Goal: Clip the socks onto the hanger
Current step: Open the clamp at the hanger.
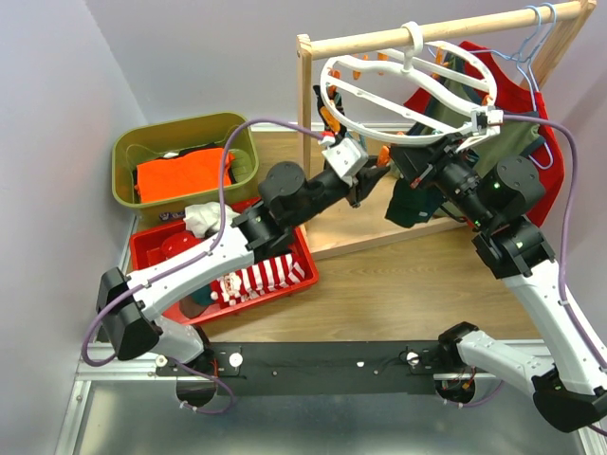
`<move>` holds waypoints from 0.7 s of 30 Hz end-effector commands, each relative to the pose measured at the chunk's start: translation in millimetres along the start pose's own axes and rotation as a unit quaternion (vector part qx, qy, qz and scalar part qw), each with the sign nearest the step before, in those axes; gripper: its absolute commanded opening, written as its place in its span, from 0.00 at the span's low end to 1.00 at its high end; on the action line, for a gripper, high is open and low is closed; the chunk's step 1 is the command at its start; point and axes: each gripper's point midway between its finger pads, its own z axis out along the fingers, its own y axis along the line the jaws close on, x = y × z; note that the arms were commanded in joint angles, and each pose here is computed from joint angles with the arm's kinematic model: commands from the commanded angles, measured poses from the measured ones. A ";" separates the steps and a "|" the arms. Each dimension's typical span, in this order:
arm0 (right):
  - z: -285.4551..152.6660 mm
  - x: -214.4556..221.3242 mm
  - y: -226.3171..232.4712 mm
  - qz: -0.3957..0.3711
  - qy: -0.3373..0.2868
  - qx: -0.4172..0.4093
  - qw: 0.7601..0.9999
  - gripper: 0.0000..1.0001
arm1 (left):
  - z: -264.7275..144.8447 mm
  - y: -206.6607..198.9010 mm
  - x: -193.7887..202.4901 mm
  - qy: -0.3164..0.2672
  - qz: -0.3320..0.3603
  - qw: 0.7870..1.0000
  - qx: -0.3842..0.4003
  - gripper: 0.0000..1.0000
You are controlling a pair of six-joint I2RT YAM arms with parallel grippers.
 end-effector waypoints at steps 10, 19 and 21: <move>-1.9 -29.0 2.4 0.011 -0.055 0.009 0.998 0.09 | -6.2 2.8 -26.3 -0.092 0.068 0.993 -0.016 0.41; -1.6 -26.6 2.1 0.014 -0.048 0.010 0.999 0.09 | -4.8 2.8 -24.4 -0.095 0.073 0.993 -0.017 0.29; -2.5 -28.0 2.7 0.013 -0.049 0.010 0.999 0.10 | -4.2 1.7 -20.5 -0.091 0.073 0.993 -0.015 0.16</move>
